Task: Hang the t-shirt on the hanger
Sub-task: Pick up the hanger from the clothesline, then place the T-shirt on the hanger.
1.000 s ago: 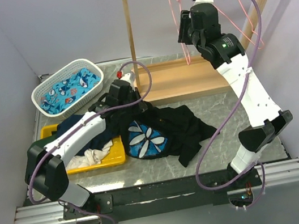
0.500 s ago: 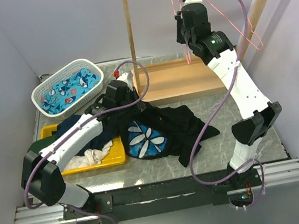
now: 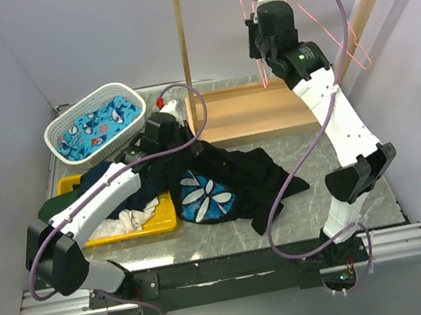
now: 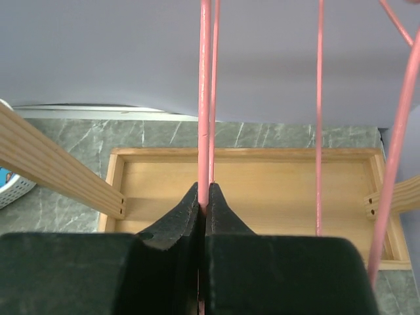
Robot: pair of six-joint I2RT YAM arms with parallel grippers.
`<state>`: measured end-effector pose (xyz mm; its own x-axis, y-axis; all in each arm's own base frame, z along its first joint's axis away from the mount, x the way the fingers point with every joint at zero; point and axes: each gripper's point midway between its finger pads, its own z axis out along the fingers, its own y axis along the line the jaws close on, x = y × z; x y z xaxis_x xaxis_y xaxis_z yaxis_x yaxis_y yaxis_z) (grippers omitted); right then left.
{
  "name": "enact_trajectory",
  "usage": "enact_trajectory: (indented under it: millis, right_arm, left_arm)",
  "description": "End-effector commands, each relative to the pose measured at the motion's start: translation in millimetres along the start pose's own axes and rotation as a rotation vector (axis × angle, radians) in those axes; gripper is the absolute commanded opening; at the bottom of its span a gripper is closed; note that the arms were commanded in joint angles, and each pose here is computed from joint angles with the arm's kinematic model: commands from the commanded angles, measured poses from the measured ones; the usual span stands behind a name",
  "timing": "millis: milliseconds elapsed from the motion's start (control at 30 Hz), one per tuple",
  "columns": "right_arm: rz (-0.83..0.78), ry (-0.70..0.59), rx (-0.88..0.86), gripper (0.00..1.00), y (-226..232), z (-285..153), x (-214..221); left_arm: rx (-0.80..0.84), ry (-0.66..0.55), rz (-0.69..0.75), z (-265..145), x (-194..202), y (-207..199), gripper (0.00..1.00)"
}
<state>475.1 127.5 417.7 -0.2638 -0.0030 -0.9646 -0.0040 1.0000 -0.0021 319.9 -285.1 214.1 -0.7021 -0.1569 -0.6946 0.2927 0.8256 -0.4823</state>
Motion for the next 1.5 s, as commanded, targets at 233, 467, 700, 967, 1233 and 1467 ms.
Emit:
enact_trajectory:
  millis: [233, 467, 700, 967, 1233, 1467]
  right_arm:
    - [0.040, -0.176, -0.044, 0.00, -12.2, -51.2, -53.8]
    - [0.102, -0.147, -0.135, 0.00, -3.8, -86.9, -31.9]
    - [0.181, -0.074, -0.258, 0.00, 8.2, -142.4, 8.7]
    - [0.226, 0.200, -0.518, 0.00, 40.4, -221.1, 126.9]
    - [0.234, 0.431, -0.718, 0.00, 52.7, -286.0, 213.5]
    - [0.190, 0.516, -0.731, 0.00, 51.6, -290.6, 243.9]
  left_arm:
    - [0.010, -0.049, 0.005, -11.7, -11.8, -0.5, 0.12]
    - [-0.011, -0.037, -0.003, -6.4, -12.8, 8.0, 0.07]
    - [-0.047, -0.019, -0.032, 3.2, -17.2, 25.0, 0.02]
    - [-0.082, 0.020, -0.047, 24.7, -22.5, 40.0, 0.01]
    - [-0.113, 0.032, -0.048, 37.4, -31.6, 45.6, 0.01]
    - [-0.132, 0.018, -0.044, 35.4, -38.6, 48.1, 0.01]
